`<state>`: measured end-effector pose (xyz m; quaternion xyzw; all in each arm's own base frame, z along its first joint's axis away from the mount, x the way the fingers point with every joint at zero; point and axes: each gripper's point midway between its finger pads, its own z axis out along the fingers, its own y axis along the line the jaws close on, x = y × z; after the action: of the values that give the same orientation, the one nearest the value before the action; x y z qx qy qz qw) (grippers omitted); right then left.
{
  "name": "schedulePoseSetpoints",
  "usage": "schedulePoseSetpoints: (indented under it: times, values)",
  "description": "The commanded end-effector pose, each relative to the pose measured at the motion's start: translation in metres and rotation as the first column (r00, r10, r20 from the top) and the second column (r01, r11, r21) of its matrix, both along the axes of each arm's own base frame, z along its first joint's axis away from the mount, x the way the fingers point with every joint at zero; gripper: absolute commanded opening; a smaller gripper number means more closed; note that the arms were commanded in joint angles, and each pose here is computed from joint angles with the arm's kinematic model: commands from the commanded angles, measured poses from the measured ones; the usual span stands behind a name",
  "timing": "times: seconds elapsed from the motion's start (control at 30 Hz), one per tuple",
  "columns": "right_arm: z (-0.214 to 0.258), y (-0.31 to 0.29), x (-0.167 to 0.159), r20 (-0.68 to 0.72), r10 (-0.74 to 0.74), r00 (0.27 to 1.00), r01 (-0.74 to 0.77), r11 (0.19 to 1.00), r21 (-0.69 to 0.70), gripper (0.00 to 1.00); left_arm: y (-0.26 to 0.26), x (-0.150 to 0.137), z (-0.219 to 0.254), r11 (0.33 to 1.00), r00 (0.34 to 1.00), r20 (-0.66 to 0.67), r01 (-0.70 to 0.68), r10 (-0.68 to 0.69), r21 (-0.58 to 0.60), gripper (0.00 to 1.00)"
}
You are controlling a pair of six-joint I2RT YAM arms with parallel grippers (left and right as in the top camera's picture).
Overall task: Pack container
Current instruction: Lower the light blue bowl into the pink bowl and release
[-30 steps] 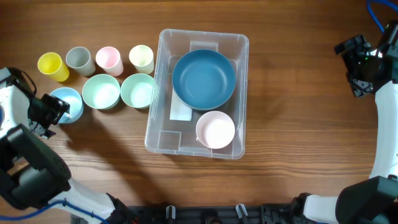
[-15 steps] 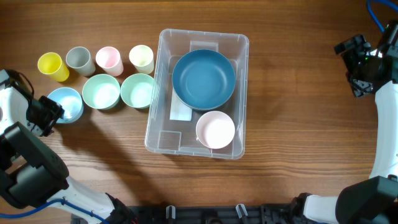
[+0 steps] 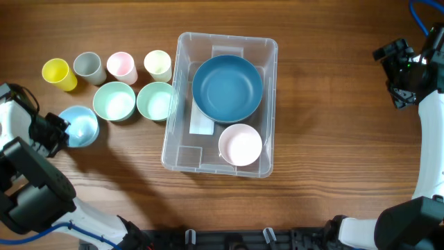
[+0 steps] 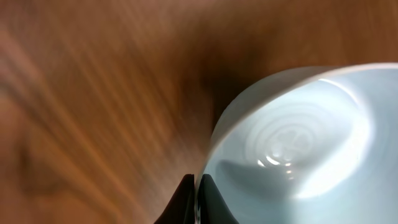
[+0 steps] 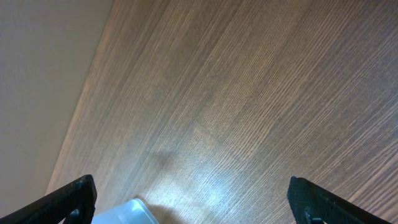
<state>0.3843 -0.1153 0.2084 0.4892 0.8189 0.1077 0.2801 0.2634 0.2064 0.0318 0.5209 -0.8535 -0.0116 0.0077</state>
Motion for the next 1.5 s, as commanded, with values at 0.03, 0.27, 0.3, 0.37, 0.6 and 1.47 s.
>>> schedulePoseSetpoints:
  times: [0.03,0.27,0.3,0.37,0.6,1.47]
  values:
    - [0.000,0.002,0.004,0.005,-0.001,1.000,0.001,1.000,0.017,1.00,0.008,-0.002,0.060,0.997,0.997,0.073,-0.026,0.021,0.068,0.04]
    - [0.000,0.002,0.004,0.005,0.000,1.000,0.000,1.000,0.017,1.00,-0.051,0.016,0.167,0.983,0.920,0.355,0.119,-0.163,0.142,0.04]
    - [0.000,0.002,0.004,0.005,-0.001,1.000,0.001,1.000,0.017,1.00,-0.068,0.019,0.177,0.974,0.899,0.381,0.168,-0.214,0.151,0.04]
    - [0.000,0.002,0.004,0.005,-0.001,1.000,0.001,1.000,0.017,1.00,-0.108,0.023,0.195,0.936,0.841,0.411,0.300,-0.351,0.185,0.04]
    - [0.000,0.002,0.004,0.005,-0.001,1.000,0.001,1.000,0.017,1.00,-0.274,0.035,0.206,0.627,0.491,0.443,0.742,-0.750,0.239,0.04]
    - [0.000,0.002,0.004,0.004,-0.001,1.000,0.001,1.000,0.017,1.00,-0.345,0.042,0.143,0.479,0.421,0.244,0.833,-0.873,0.275,0.81]
